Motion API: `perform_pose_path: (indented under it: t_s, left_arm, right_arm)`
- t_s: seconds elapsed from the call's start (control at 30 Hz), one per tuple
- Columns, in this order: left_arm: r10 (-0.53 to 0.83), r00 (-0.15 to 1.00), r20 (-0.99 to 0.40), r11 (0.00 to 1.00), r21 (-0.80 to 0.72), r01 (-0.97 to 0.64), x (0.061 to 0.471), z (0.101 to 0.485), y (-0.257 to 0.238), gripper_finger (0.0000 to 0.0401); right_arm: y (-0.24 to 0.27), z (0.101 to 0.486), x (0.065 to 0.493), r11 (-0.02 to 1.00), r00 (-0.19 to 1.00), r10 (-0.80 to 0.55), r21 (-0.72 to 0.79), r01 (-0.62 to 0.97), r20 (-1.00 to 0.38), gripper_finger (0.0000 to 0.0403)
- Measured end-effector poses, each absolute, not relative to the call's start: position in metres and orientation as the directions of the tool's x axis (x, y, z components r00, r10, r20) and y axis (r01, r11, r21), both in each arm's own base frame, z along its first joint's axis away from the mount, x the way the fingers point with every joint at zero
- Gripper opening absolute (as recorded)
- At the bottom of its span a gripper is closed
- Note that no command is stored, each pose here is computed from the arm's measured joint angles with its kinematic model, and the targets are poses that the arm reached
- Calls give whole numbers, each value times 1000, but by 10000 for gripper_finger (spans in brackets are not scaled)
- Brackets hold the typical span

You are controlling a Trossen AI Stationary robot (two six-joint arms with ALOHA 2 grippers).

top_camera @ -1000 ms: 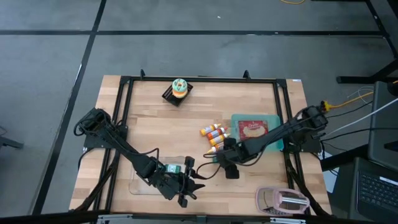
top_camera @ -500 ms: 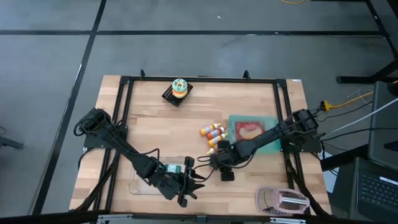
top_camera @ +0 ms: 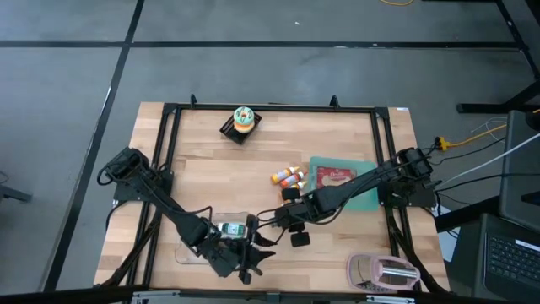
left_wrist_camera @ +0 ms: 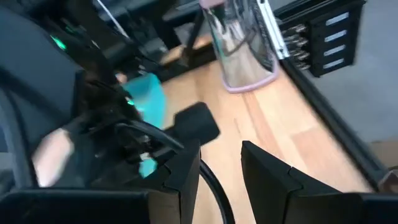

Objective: Pick & Place Food Item
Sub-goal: Put the green food coloring bottle into the transparent bin

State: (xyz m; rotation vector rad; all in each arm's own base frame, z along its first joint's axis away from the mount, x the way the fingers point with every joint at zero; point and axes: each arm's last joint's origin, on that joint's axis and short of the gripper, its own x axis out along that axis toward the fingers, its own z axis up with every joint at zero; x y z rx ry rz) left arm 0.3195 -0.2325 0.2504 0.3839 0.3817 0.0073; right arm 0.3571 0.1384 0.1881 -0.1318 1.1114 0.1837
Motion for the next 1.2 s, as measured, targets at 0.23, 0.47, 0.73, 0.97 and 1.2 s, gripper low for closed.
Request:
perform_pose_path:
  t_s: [0.23, 0.47, 0.73, 0.97, 1.2]
  left_arm:
    - [136, 966, -221, 925, 376, -44, 273, 306, -240, 114]
    - [65, 982, -179, 948, 318, -5, 196, 343, -242, 114]
    - [80, 985, -151, 971, 234, -43, 143, 325, -223, 114]
    - [180, 979, -99, 960, 234, -153, 122, 310, -207, 114]
    - [266, 962, -62, 924, 301, -237, 121, 309, -204, 114]
  right_arm:
    - [142, 208, 368, 973, 501, 97, -23, -228, -860, 107]
    - [147, 228, 381, 967, 622, 114, -57, -247, -774, 106]
    - [156, 272, 403, 946, 805, 223, -78, -316, -550, 109]
    - [140, 263, 432, 957, 871, 265, 4, -289, -415, 107]
    - [138, 214, 463, 933, 869, 360, 155, -326, -338, 108]
